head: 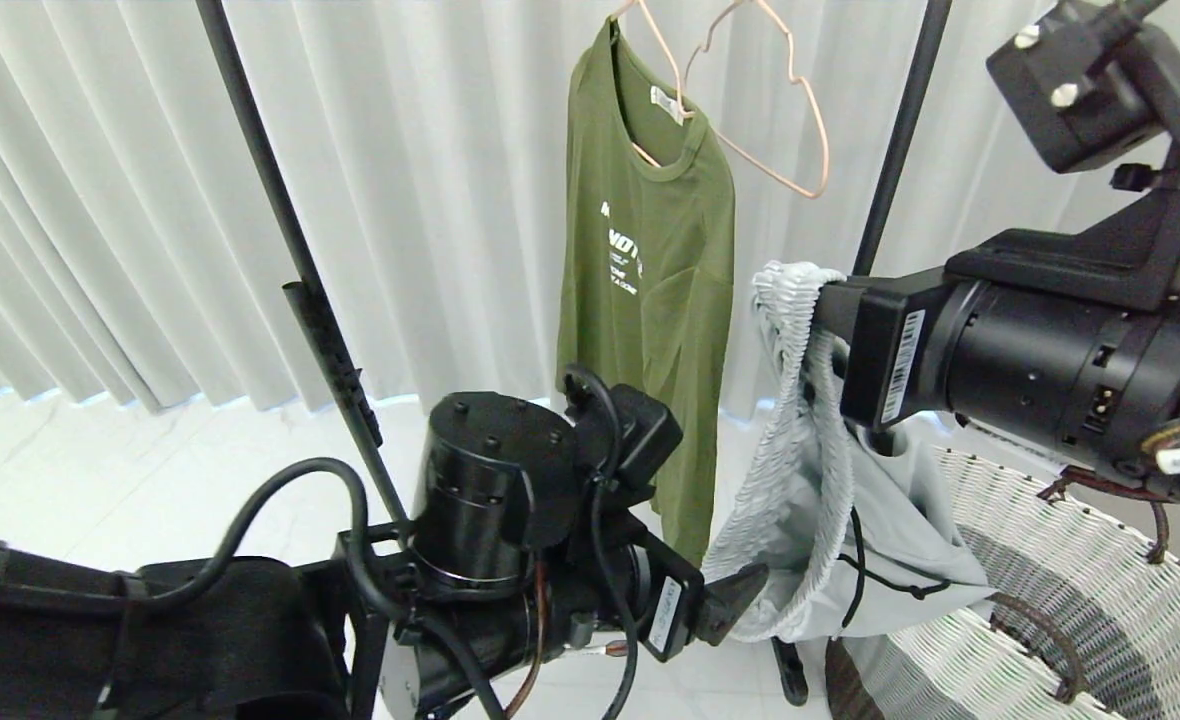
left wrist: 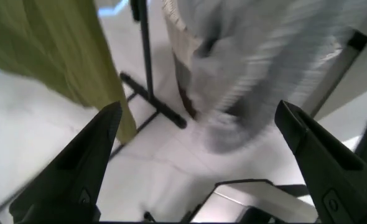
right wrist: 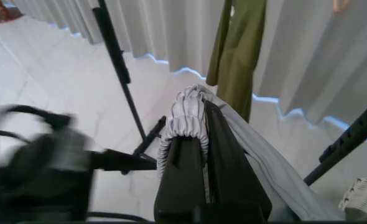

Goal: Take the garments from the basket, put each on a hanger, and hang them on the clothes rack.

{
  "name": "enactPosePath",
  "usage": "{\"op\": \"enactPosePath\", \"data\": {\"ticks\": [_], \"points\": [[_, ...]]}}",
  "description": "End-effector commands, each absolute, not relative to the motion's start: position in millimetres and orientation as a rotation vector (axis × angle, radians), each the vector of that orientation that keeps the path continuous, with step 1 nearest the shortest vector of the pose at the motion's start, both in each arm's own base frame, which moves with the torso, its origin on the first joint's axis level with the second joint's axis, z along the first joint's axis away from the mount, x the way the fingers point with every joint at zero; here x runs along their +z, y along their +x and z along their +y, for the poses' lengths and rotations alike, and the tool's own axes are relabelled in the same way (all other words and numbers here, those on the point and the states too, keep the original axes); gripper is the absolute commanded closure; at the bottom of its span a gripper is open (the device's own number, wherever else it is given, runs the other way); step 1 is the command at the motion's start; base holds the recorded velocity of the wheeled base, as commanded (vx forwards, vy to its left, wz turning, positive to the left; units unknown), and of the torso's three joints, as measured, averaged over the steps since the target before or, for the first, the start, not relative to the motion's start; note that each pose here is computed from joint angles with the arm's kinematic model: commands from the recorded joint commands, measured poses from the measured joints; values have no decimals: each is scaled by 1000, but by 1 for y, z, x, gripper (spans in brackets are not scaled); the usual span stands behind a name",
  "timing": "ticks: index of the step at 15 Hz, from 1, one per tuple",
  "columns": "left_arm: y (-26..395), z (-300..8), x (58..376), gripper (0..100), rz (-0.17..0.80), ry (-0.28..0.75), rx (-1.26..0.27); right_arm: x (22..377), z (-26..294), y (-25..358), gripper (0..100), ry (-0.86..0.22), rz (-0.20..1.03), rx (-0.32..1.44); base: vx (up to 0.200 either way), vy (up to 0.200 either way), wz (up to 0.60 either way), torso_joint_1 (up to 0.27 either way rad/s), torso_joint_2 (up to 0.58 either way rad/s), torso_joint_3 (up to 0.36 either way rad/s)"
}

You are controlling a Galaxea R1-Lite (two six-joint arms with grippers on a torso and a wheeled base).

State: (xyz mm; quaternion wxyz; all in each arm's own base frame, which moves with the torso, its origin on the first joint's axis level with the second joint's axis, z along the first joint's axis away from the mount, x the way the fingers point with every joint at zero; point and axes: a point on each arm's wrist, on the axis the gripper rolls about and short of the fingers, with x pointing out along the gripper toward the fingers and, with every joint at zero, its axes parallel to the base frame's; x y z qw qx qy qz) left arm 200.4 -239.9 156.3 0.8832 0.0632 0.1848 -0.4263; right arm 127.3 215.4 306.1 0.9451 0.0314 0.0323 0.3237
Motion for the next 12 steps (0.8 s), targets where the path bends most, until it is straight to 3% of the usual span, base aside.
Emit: {"op": "enactPosePath", "data": {"ticks": [1,4,5,9,12], "points": [[209,-249,134,0,458,102,-864,310,213,123,100,76,57,668,0,0,0,0,0,0],[214,-252,122,0,493,52,-789,311,211,122,100,83,53,670,0,0,0,0,0,0],[214,-252,118,100,509,50,-770,311,211,122,100,83,53,670,0,0,0,0,0,0],[205,-241,103,100,565,79,-752,311,210,123,100,82,54,666,0,0,0,0,0,0],[192,-223,111,100,535,91,-677,306,210,133,100,72,66,633,0,0,0,0,0,0]]}}
